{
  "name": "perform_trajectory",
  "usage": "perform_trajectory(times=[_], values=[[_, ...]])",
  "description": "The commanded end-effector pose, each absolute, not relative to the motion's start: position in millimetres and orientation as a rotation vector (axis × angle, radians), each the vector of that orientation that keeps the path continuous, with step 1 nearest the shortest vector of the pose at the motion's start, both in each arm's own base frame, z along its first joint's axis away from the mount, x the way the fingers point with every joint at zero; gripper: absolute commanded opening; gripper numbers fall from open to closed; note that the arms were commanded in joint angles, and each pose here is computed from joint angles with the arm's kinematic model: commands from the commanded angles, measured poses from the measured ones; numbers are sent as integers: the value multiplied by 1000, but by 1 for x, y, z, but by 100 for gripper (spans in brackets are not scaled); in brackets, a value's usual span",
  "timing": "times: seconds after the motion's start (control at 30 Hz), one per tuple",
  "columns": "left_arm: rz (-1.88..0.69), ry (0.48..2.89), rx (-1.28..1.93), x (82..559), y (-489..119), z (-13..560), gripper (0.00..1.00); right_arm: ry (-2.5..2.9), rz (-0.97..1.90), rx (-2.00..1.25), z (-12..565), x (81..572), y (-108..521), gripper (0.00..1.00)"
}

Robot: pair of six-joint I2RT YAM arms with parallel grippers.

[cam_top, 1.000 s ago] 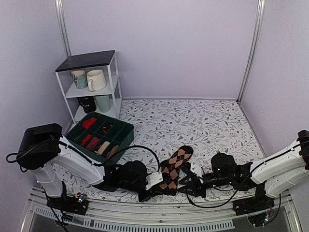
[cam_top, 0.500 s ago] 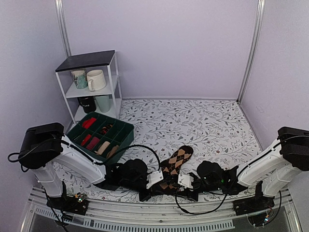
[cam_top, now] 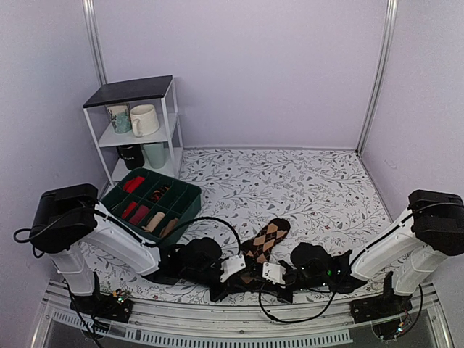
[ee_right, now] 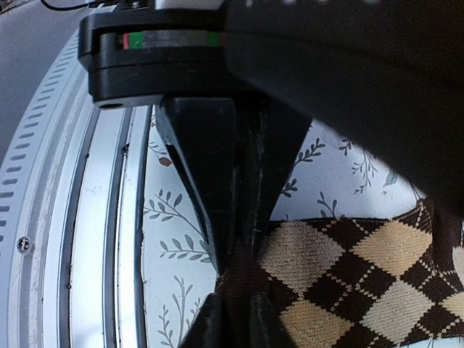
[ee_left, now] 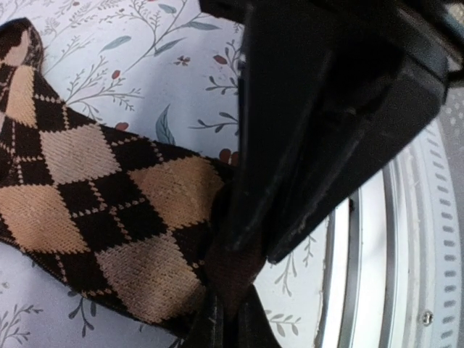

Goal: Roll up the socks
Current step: Roll the sock at the center of the board.

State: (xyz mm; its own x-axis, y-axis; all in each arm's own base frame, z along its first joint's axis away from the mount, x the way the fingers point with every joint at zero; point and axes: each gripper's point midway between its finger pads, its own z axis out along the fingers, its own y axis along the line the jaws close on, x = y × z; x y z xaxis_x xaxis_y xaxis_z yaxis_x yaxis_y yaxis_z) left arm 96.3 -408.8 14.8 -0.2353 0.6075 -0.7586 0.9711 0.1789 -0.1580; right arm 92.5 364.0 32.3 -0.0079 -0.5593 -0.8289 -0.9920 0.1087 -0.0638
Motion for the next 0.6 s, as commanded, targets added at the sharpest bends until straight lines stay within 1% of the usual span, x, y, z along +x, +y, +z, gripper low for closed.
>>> perform_trajectory(times=[0.0, 0.07, 0.1, 0.13, 0.2, 0.3, 0.43, 0.57], values=[[-761, 2109, 1571, 87, -374, -36, 0, 1770, 724, -1549, 11, 91, 358, 7], [-765, 2102, 1564, 87, -375, -33, 0, 1811, 723, -1533, 6, 91, 354, 6], [-771, 2095, 1559, 88, -376, -31, 0, 1824, 726, -1532, 4, 90, 352, 8], [-775, 2092, 1557, 88, -377, -30, 0, 1841, 729, -1525, 2, 89, 350, 10], [-779, 2089, 1562, 88, -378, -31, 0, 1856, 724, -1516, 0, 87, 348, 20], [-783, 2094, 1569, 87, -378, -33, 0, 1848, 706, -1506, 2, 87, 348, 27], [-786, 2098, 1569, 87, -377, -35, 0, 1788, 682, -1417, 25, 97, 346, 34], [-791, 2099, 1566, 87, -377, -34, 0, 1679, 698, -1315, 55, 103, 336, 38]])
